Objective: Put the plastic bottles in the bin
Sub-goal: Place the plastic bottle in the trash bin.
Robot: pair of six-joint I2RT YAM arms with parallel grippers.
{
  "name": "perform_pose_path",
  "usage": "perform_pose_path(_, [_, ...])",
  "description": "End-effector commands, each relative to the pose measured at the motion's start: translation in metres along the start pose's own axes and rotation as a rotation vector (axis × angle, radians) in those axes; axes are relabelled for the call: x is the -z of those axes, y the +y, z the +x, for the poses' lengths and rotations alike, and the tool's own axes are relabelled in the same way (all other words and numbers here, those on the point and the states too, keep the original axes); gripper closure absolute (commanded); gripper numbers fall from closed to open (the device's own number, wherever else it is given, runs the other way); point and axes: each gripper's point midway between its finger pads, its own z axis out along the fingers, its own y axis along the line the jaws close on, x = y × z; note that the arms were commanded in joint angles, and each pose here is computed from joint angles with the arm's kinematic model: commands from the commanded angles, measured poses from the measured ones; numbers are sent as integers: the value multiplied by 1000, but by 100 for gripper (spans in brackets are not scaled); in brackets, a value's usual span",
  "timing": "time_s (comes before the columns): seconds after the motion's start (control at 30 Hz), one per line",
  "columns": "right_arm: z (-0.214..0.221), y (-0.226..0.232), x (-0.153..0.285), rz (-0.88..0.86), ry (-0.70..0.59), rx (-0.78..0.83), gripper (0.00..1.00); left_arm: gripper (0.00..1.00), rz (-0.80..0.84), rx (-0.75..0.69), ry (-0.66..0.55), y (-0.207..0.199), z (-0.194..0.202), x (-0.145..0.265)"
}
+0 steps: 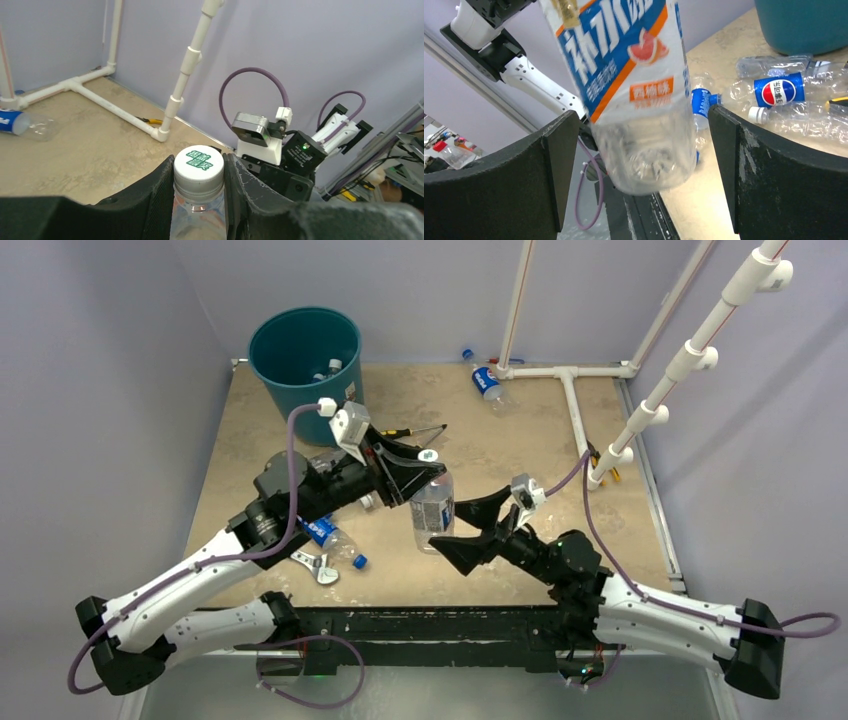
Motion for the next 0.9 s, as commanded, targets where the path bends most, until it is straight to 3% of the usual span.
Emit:
perform_pose_path(0.0, [-17, -1, 2, 53, 1, 14, 1, 100, -62, -93, -112, -1, -44, 12])
perform_pose_path(0.17, [-28, -8, 11, 126, 0, 17, 1, 100, -250, -232, -183, 25, -79, 28])
perform_pose_path(0.37, [-45, -16, 35, 211, -13, 26, 1, 100, -855, -438, -362, 97, -159, 82])
perform_pose_path(0.47, [-41, -24, 44, 240, -34, 17, 1, 100, -1056, -574, -390, 116, -192, 88])
perform_pose_path(0.7, [-19, -27, 43, 230, 44, 12, 1, 100, -1150, -643, -524, 175, -257, 71])
perform_pose_path(0.87, [-3, -31, 43, 229, 88, 16, 1, 100, -1284, -675, -544, 244, -266, 70])
